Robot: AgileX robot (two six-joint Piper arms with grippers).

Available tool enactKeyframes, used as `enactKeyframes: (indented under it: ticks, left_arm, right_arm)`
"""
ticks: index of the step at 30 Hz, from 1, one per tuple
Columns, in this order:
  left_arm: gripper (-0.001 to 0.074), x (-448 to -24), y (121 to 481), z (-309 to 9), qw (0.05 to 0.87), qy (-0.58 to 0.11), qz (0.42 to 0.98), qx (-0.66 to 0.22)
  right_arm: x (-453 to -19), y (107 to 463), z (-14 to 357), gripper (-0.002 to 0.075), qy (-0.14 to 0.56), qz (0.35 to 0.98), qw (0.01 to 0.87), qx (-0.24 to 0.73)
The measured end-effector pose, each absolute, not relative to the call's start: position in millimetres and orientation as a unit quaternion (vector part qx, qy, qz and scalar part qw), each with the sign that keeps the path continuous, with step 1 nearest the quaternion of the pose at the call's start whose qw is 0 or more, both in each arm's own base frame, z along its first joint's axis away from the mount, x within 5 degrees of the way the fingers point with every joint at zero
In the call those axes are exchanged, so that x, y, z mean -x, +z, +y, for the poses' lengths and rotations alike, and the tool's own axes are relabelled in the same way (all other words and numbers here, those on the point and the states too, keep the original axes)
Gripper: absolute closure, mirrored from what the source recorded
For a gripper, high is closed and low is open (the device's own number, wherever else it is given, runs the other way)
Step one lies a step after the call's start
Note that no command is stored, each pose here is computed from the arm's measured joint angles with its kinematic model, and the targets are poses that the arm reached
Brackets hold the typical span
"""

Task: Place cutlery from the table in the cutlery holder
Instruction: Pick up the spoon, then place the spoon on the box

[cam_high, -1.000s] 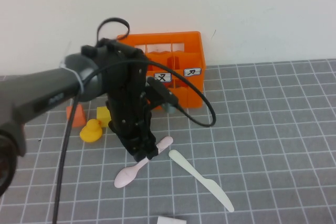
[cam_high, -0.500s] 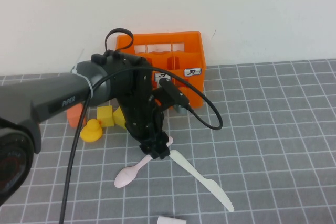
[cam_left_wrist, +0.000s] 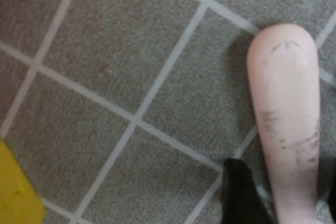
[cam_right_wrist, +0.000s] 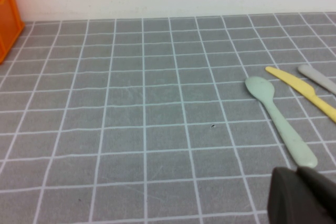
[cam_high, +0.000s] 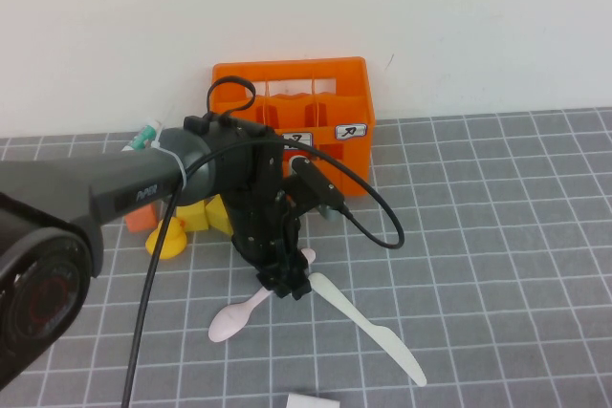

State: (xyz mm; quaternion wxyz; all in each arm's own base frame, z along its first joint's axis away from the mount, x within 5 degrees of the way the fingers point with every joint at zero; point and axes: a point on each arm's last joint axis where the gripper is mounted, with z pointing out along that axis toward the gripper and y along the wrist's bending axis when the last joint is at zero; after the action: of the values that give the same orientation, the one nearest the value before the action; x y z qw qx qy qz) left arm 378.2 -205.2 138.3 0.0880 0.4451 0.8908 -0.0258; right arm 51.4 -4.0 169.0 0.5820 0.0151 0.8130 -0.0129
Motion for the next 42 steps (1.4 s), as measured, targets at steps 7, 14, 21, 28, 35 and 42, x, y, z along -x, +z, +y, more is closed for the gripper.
enactKeyframes:
  ticks: [7, 14, 21, 28, 35, 42]
  left_arm:
    - [0.0551, -379.8, 138.7, -205.7, 0.093, -0.025, 0.894, -0.438]
    - [0.0591, -379.8, 138.7, -205.7, 0.093, -0.026, 0.896, -0.434]
    - [0.0593, -375.2, 146.9, -203.5, 0.076, -0.028, 0.91, -0.406]
    - [0.0593, -358.7, 221.3, -201.8, 0.133, -0.074, 0.923, -0.353]
    - [0.0593, -329.9, 304.7, -190.1, 0.237, -0.108, 0.903, -0.342]
    - [0.0593, -285.7, 339.4, -163.3, 0.38, -0.118, 0.863, -0.311]
  right_arm:
    - [-51.4, 169.0, -4.0, 0.0729, -0.013, 0.813, 0.582, -0.015]
    - [-51.4, 169.0, -4.0, 0.0729, -0.013, 0.813, 0.582, -0.015]
    - [-51.4, 169.0, -4.0, 0.0729, -0.013, 0.813, 0.582, -0.015]
    - [-51.4, 169.0, -4.0, 0.0729, -0.013, 0.813, 0.582, -0.015]
    - [-51.4, 169.0, -4.0, 0.0729, -0.013, 0.813, 0.582, -0.015]
    - [-51.4, 169.0, -4.0, 0.0729, -0.013, 0.813, 0.582, -0.015]
